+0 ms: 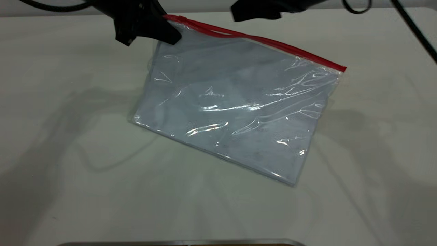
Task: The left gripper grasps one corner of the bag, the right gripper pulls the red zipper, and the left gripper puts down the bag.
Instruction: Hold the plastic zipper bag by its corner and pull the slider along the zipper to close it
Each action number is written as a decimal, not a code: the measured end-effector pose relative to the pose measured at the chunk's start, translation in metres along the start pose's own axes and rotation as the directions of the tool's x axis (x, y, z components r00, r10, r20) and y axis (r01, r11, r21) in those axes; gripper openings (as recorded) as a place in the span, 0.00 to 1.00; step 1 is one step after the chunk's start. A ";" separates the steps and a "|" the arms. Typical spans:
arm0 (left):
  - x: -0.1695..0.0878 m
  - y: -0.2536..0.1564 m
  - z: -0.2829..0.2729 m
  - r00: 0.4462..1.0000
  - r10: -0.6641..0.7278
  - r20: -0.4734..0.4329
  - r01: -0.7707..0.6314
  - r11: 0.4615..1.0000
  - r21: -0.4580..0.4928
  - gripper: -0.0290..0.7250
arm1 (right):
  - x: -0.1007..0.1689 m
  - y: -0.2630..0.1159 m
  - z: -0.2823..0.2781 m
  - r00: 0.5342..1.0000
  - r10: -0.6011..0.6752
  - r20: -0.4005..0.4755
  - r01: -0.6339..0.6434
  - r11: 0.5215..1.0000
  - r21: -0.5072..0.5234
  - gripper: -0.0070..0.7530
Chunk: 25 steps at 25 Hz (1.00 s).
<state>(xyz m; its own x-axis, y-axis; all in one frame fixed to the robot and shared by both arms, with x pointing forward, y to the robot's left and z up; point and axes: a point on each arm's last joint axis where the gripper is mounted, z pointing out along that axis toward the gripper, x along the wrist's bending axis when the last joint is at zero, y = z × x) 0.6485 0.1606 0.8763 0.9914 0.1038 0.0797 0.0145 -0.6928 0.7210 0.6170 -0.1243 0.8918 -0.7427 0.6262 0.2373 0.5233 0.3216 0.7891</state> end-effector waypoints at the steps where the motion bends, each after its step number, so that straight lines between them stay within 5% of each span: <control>1: 0.000 0.001 0.000 1.000 -0.007 -0.005 0.007 1.000 -0.009 0.11 | 0.002 0.001 0.004 1.000 -0.019 -0.005 0.019 1.000 0.001 0.59; 25: 0.000 0.005 0.003 1.000 -0.021 -0.019 0.020 0.999 -0.025 0.11 | 0.014 0.022 0.054 0.988 -0.124 -0.092 0.119 0.991 -0.059 0.56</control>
<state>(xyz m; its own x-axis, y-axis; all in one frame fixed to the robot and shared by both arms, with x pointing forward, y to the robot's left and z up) 0.6494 0.1545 0.8779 0.9882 0.1319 0.0778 0.0316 -0.6727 0.7393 0.6407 -0.0694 0.8819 -0.8369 0.5138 0.1885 0.4058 0.3514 0.8437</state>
